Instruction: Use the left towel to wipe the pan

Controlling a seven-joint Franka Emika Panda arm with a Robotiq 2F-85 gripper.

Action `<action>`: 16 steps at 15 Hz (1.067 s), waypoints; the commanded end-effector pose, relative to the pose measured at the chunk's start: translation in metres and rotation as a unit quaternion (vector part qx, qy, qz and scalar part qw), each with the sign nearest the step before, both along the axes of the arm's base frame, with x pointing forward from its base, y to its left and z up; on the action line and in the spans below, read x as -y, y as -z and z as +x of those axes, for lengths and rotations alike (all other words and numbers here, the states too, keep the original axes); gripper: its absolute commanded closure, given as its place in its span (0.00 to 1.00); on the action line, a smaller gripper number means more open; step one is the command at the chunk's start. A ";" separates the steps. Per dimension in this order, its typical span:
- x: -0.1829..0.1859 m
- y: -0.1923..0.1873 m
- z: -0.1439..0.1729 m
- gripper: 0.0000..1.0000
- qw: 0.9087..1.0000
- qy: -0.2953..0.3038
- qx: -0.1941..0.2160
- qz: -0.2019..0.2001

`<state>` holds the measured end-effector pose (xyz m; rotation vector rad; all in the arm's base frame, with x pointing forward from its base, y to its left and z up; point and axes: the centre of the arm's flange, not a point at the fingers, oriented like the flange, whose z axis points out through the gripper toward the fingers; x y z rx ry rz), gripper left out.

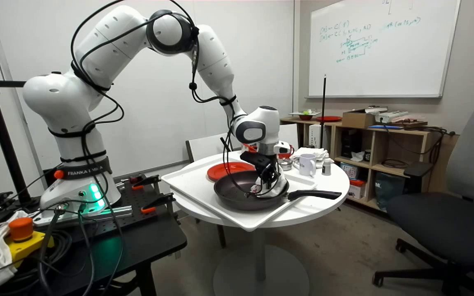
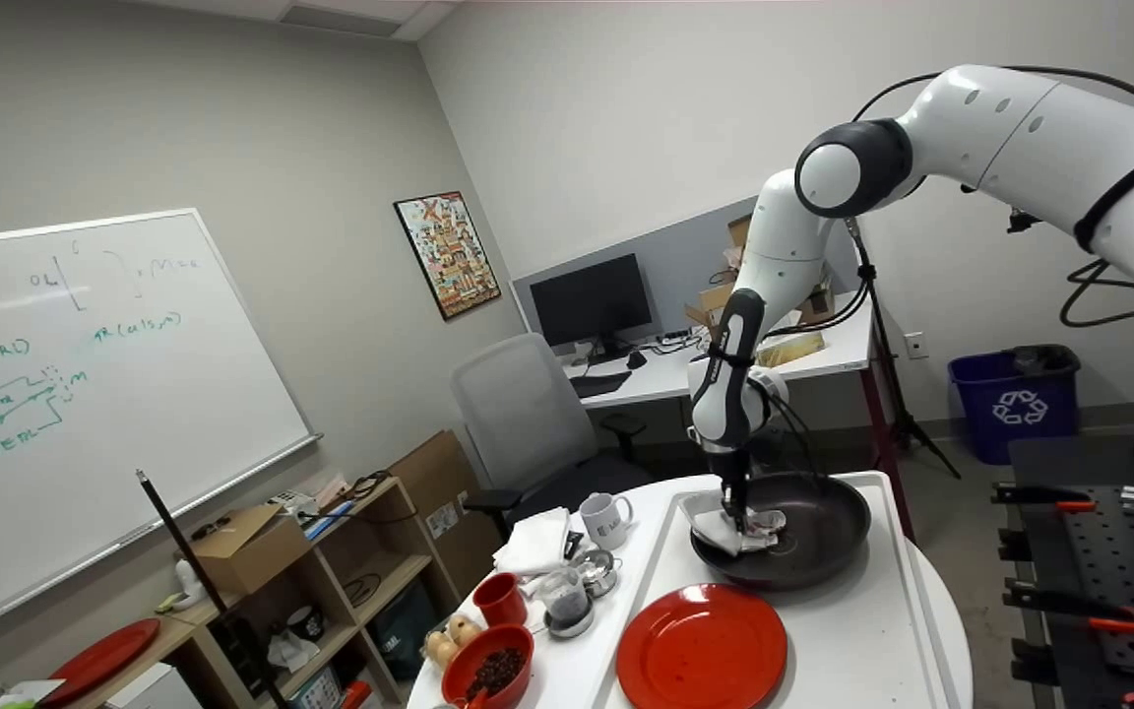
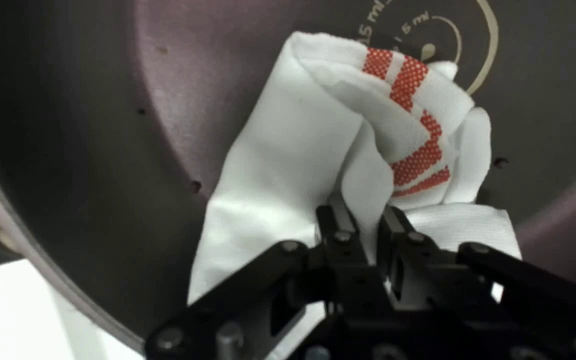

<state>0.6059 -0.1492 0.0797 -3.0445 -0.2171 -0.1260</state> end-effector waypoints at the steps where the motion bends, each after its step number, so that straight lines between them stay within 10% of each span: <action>1: -0.034 0.007 -0.014 0.97 0.999 -0.034 0.003 -0.005; 16: -0.088 0.006 -0.092 0.97 0.987 -0.161 -0.018 0.011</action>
